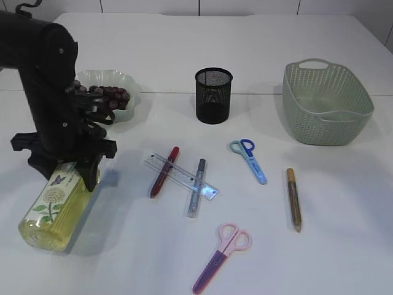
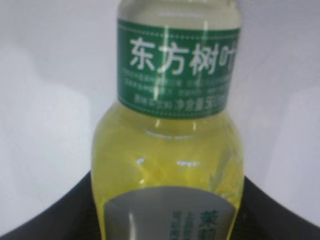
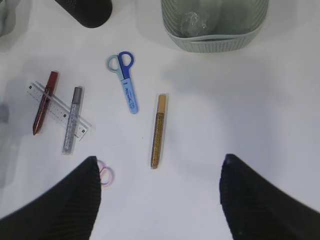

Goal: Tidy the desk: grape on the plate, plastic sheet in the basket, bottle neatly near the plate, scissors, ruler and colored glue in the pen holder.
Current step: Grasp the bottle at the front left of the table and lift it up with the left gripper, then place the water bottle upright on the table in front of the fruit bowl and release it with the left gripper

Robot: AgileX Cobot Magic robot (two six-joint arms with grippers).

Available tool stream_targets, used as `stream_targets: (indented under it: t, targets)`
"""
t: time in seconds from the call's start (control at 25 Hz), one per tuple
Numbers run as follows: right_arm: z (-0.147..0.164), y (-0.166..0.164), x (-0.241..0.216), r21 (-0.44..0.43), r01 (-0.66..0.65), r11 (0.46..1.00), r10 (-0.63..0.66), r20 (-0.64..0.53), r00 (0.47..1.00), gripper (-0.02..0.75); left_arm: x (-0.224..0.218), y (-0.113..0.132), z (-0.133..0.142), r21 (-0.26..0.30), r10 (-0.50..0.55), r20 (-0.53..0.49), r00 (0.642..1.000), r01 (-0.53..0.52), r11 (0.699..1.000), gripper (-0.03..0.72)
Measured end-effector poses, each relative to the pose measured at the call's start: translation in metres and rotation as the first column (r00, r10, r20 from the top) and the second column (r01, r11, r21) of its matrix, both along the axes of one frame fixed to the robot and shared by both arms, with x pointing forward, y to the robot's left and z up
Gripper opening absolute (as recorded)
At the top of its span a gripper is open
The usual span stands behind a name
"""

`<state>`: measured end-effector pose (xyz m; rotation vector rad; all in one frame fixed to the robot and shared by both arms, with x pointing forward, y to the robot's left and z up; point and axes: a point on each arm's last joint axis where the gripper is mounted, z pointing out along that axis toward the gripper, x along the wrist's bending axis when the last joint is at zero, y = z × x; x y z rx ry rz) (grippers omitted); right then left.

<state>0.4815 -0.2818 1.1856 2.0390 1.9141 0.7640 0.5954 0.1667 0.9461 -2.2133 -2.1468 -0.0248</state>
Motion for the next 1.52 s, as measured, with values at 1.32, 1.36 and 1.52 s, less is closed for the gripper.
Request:
stream_targets:
  t: [1.32,1.36,1.52]
  targets:
    - [-0.001,-0.006,0.000,-0.064,0.014,0.998,-0.014,0.001,1.000,0.575,-0.114,0.074,0.083,-0.190,0.078,0.903,0.423,0.230,0.955,0.408]
    - [-0.001,-0.006,0.000,-0.064,0.014,0.998,-0.014,0.001,1.000,0.575,-0.115,0.076,0.079,-0.197,0.090,0.915,0.394,0.240,0.951,0.408]
    - [-0.001,-0.006,0.000,-0.065,0.014,0.998,-0.014,0.001,1.000,0.575,-0.112,0.085,0.070,-0.191,0.110,0.950,0.293,0.261,0.946,0.408]
